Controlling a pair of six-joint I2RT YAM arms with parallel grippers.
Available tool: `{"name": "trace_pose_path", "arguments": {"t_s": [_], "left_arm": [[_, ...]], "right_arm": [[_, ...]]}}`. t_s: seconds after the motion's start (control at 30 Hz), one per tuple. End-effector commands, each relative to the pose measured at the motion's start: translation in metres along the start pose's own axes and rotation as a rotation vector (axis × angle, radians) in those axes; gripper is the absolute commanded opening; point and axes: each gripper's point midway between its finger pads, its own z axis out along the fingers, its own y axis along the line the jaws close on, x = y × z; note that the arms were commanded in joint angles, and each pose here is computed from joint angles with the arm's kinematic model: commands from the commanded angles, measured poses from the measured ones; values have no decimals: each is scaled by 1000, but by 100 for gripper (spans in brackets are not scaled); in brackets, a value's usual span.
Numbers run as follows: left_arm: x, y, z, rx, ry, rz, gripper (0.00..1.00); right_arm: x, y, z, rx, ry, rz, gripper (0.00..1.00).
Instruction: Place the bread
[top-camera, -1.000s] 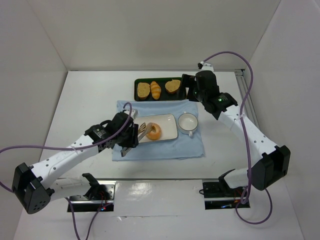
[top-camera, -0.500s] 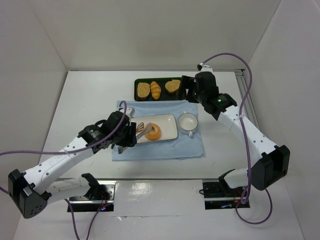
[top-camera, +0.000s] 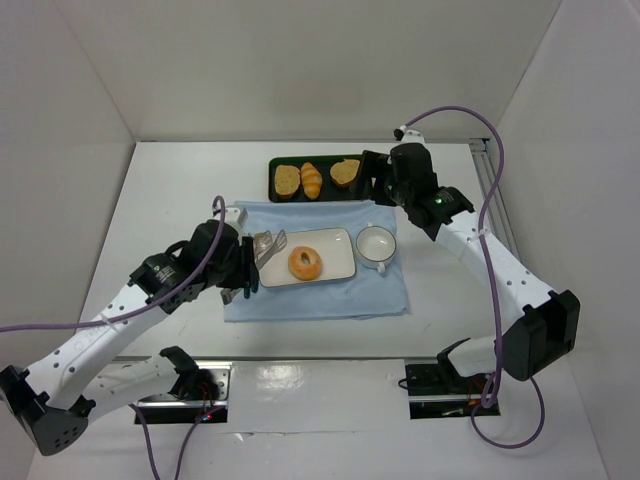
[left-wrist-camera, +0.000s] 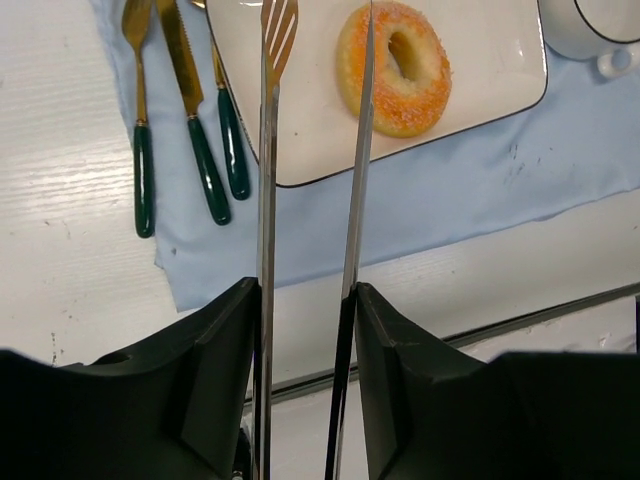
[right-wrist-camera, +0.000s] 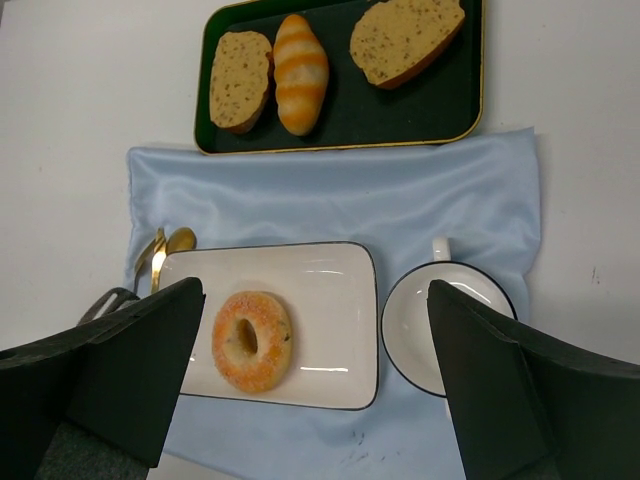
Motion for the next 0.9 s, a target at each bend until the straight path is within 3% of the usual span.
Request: {"name": "trace_pose_path", "arguments": {"t_s": [0.0,0.37,0.87], "left_arm": [[-17,13,-12,-51,-90,-51,53],[-36,64,-4,-241,-176,-86,48],[-37,145,38,-342,-127,-186,47]], "right_arm": [[-15,5,0,-25,-52,18,100],[-14,1,-8,-18,-59,0,100],[-16,1,-13,-18,-59,-9,100]]}}
